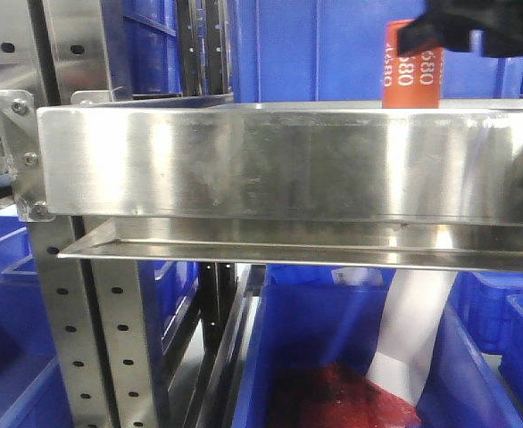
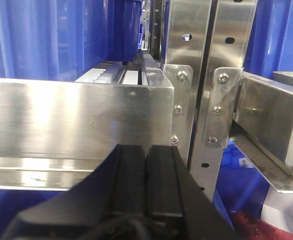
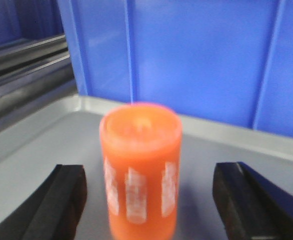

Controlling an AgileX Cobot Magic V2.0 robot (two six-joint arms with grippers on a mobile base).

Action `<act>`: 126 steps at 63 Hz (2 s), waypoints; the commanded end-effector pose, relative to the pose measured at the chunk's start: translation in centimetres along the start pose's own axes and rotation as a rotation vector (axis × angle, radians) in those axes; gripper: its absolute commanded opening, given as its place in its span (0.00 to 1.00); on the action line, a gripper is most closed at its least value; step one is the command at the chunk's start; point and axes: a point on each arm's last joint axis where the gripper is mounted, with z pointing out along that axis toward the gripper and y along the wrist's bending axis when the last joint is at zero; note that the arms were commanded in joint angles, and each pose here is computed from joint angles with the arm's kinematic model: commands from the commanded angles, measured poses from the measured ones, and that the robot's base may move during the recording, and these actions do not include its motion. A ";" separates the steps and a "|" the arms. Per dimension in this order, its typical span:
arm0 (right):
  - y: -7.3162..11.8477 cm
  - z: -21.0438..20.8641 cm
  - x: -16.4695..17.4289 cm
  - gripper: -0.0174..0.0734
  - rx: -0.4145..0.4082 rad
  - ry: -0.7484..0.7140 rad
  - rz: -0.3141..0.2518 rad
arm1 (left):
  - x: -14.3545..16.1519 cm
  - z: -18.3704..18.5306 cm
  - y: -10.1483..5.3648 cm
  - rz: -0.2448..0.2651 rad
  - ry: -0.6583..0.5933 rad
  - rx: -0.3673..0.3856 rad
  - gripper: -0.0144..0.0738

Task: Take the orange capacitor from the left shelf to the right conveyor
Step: 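Close the right gripper on the top of the orange capacitor, then lift the capacitor with the right gripper and withdraw from the shelf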

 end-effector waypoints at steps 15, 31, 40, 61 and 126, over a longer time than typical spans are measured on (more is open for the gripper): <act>0.1 2.9 -1.3 0.87 -0.013 -0.136 0.009 | -0.9 -0.1 0.0 -0.005 -0.100 -0.003 0.02; 0.0 4.1 -0.5 0.78 -0.018 -0.178 0.023 | -0.9 -0.1 0.0 -0.005 -0.100 -0.003 0.02; 0.0 4.1 -0.5 0.51 -0.020 -0.177 0.032 | -0.9 -0.1 0.0 -0.005 -0.100 -0.003 0.02; 0.7 1.6 -3.2 0.34 -0.061 -0.219 -0.035 | -0.9 -0.1 0.0 -0.005 -0.100 -0.003 0.02; 0.2 -20.1 -3.4 0.34 0.004 -0.164 -0.093 | -0.9 -0.1 0.0 -0.005 -0.100 -0.003 0.02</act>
